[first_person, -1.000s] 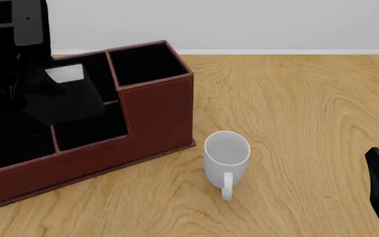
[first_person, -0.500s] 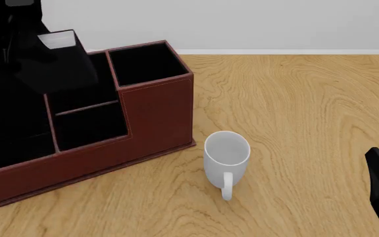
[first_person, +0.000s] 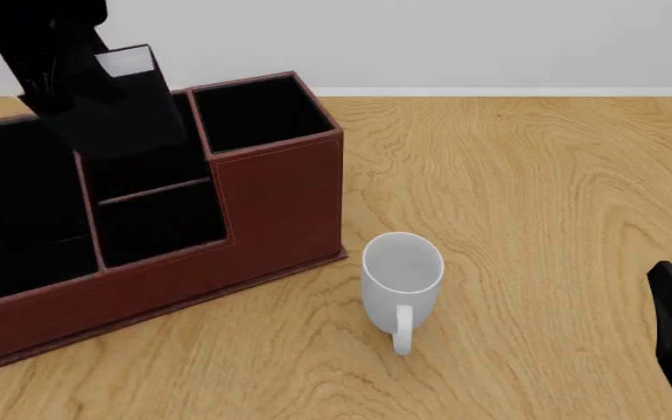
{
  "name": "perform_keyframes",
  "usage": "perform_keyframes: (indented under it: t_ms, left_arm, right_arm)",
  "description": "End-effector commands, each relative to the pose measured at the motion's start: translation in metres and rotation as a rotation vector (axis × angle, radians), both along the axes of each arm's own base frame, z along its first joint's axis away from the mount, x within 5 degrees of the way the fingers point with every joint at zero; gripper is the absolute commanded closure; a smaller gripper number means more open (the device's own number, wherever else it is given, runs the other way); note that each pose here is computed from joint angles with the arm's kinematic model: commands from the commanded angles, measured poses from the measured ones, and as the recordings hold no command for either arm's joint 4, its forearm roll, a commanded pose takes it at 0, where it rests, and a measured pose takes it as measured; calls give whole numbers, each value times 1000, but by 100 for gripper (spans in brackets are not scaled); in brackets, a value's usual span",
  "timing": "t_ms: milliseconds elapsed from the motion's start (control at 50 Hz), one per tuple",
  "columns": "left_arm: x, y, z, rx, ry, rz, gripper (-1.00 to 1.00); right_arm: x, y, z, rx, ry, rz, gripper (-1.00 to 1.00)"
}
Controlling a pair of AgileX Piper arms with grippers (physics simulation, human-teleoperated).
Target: Pick up the book and place it in the front compartment of the caddy.
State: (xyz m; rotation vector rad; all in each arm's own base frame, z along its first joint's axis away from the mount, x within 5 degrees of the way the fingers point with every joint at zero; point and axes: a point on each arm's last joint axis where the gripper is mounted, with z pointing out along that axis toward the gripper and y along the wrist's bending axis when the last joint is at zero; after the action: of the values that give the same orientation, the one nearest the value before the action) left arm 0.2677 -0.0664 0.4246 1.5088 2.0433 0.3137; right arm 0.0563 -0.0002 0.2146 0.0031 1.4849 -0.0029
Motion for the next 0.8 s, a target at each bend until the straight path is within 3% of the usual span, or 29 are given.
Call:
perform_keyframes:
  t_ms: [20, 400, 800]
  left_arm:
    - [12, -2, -6, 0, 16, 11, 100]
    - [14, -2, -40, 5, 61, 23, 100]
    - [28, 7, -50, 10, 18, 41, 100]
  right_arm:
    - [0, 0, 0, 0, 0, 0, -100]
    - [0, 0, 0, 0, 0, 0, -100]
    - [0, 0, 0, 0, 0, 0, -100]
